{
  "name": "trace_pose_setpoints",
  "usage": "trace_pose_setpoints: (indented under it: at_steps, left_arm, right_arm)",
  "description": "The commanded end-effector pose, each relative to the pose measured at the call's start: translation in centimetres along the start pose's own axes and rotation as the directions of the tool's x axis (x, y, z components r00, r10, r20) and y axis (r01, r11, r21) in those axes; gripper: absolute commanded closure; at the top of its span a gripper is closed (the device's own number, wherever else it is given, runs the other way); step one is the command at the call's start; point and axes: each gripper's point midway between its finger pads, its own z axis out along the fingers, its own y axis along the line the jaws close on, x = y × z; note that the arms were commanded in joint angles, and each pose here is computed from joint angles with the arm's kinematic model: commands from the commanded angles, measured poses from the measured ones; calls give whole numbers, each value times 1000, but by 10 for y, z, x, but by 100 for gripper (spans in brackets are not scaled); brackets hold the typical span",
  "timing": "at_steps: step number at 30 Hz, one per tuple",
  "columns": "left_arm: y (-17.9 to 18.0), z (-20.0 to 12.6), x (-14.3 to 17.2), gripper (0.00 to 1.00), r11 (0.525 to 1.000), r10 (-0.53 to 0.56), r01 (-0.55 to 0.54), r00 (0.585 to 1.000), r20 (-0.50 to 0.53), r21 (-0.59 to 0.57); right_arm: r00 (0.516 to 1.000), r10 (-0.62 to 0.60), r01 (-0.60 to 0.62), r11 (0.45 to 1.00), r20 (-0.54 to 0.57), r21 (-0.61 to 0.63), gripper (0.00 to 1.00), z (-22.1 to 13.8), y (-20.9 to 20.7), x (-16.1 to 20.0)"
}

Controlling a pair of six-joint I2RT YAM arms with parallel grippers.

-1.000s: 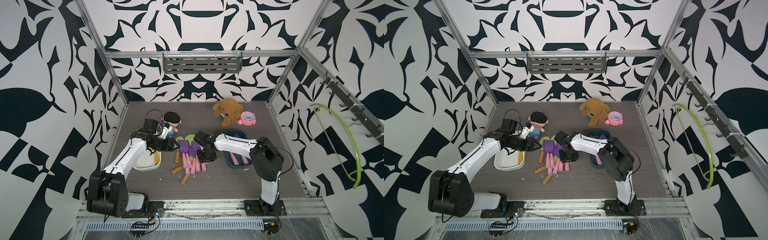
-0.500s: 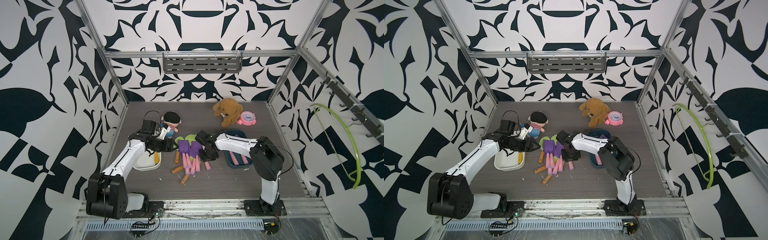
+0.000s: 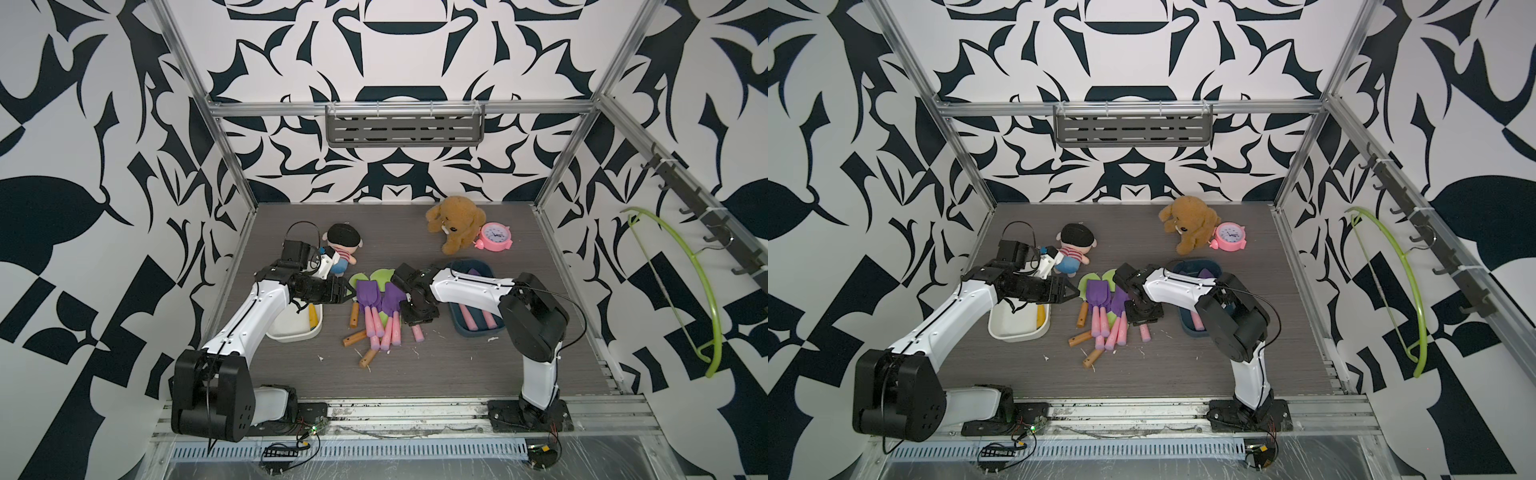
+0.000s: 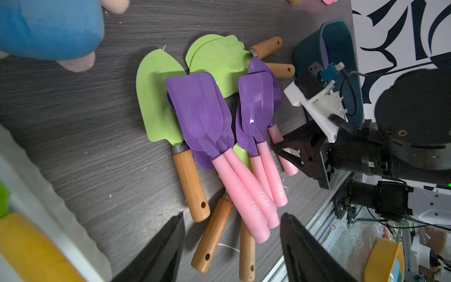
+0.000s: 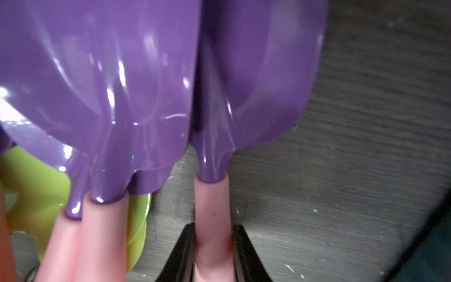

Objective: Sort the small shovels by color and place them into the storage box
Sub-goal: Pick up the shovel from the center of the board.

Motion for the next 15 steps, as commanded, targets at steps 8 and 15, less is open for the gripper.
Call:
trace_pose_setpoints:
  at_steps: [8,15]
  left_arm:
    - [-9,-5,1,31,998,7,-9,1000,23,67]
    - [-19,-13,-1,31,993,33,-38,998,53,113]
  right_arm:
    - [996,28,-36,995,82,90,86,-24,-30,15]
    - [984,71,-91,989,162,120,89,-47,-48,26]
